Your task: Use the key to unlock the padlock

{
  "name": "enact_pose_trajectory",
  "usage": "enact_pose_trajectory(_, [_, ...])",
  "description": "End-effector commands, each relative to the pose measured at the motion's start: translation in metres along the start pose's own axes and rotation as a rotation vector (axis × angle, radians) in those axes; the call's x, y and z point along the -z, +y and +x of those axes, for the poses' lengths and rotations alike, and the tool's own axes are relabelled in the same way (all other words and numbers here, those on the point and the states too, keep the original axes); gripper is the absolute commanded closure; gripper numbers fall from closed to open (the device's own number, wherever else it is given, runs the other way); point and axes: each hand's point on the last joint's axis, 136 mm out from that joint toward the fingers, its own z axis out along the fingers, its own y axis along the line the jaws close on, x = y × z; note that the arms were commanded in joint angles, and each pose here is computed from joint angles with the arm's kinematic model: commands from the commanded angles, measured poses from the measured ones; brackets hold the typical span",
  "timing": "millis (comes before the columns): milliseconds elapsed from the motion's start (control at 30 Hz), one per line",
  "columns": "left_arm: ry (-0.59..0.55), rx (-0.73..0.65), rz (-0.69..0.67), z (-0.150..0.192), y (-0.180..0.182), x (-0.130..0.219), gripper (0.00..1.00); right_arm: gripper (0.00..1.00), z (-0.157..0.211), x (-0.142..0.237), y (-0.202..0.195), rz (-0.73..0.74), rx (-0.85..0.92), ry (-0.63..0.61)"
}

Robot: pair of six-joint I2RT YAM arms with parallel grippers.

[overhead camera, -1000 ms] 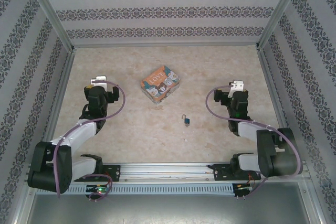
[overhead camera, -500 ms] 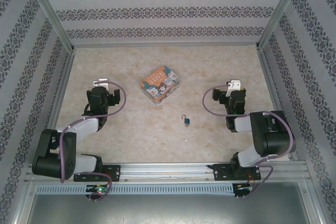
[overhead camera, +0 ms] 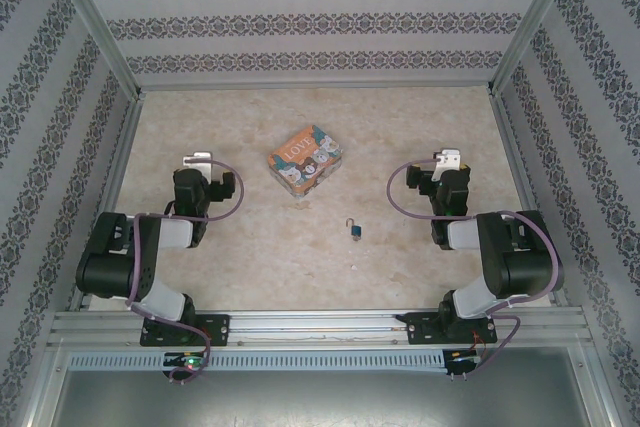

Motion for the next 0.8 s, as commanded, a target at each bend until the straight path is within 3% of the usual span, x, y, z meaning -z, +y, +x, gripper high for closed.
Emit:
enact_pose_trajectory(0, [-0.116, 0.013, 0.012, -0.011, 0.002, 0.004, 0.01, 0.02, -0.009, -0.002, -0.004, 0.010, -0.024, -0.023])
enact_pose_trajectory(167, [-0.137, 0.014, 0.004, -0.011, 0.004, 0.006, 0.01, 0.02, -0.009, -0.002, -0.004, 0.010, -0.024, -0.023])
enact_pose_trajectory(267, [-0.067, 0.030, -0.020, -0.010, 0.009, -0.005, 0.01, 0.02, -0.009, -0.002, -0.004, 0.009, -0.024, -0.024])
enact_pose_trajectory(767, [-0.077, 0.029, -0.019, -0.010, 0.010, -0.004, 0.01, 0.02, -0.009, -0.001, 0.000, 0.000, -0.006, -0.026])
